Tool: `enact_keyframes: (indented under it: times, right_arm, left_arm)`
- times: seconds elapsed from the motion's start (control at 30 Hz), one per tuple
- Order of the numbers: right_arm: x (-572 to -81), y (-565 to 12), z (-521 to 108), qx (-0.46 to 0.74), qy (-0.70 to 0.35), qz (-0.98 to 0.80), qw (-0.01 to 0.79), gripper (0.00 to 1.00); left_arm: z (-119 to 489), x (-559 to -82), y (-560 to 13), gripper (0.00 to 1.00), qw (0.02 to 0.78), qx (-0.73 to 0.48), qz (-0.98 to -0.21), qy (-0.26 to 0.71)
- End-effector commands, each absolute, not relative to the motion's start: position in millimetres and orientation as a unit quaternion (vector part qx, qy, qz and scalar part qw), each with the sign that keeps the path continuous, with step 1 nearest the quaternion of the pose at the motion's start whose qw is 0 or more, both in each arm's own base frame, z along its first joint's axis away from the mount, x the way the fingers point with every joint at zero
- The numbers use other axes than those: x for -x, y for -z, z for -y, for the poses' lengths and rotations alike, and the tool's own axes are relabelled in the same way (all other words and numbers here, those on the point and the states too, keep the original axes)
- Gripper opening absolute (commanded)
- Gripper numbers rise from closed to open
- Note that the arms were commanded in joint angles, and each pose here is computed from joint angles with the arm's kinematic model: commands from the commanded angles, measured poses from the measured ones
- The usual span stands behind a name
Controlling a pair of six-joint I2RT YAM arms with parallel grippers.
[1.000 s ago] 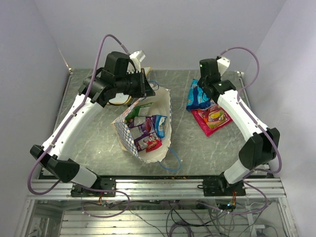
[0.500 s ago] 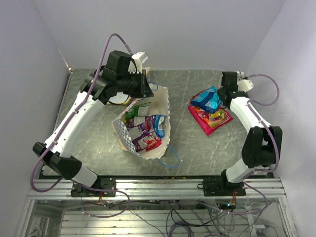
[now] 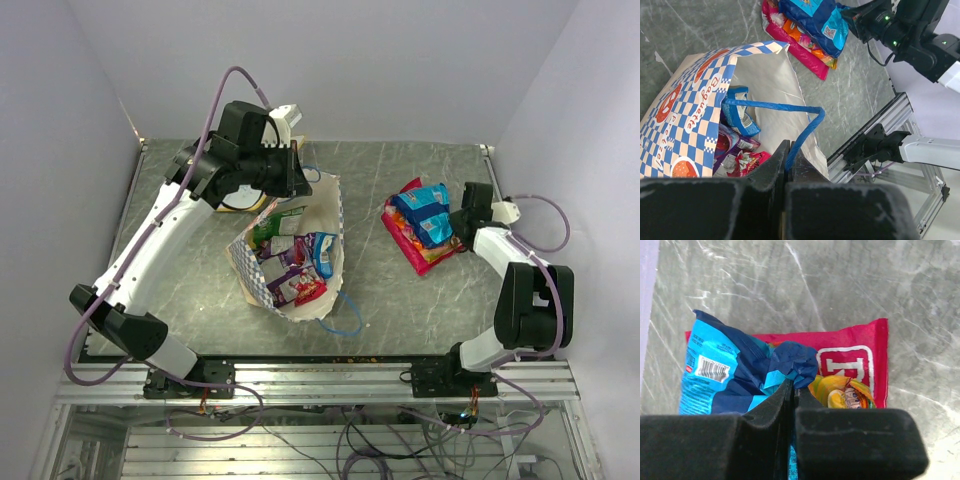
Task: Take the snacks out of the paper bag
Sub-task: Place the snack at the center of the board.
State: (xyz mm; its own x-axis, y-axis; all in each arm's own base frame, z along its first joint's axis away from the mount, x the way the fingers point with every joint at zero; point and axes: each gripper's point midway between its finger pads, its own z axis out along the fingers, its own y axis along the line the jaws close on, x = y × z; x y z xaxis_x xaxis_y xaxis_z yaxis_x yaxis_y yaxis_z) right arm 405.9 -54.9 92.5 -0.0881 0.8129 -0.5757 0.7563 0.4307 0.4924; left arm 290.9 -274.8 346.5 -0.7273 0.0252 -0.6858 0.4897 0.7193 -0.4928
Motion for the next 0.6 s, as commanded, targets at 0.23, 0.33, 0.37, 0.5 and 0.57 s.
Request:
enact_keyframes:
  times: [0.23,0.33,0.37,0.5,0.57]
  right_arm:
    - [-379.3,-73.0,57.9,-0.487,-0.043,-0.774,0.403,0.17]
    - [-385.5,-93.9,60.4,-0.459,-0.038,-0.781,0.421,0.28]
    - [-387.5,-102.0,61.5,-0.45,-0.035,-0.784,0.426,0.34]
    - [-388.5,-126.3,62.6,-0.422,-0.021,-0.801,0.424,0.56]
    - [-385.9,-134.5,61.2,-0.408,-0.016,-0.81,0.422,0.61]
  left_arm:
    - [279.4,-287.7,-369.6,0.07,0.353,-0.143,-0.844,0.376]
    - [280.2,-287.9,-373.6,0.07,0.358,-0.135,-0.841,0.384]
    - [280.6,-287.5,-374.7,0.07,0.359,-0.132,-0.839,0.387]
    - [282.3,-285.0,-380.2,0.07,0.36,-0.118,-0.833,0.403]
    - [283.1,-281.8,-385.1,0.07,0.363,-0.111,-0.827,0.415]
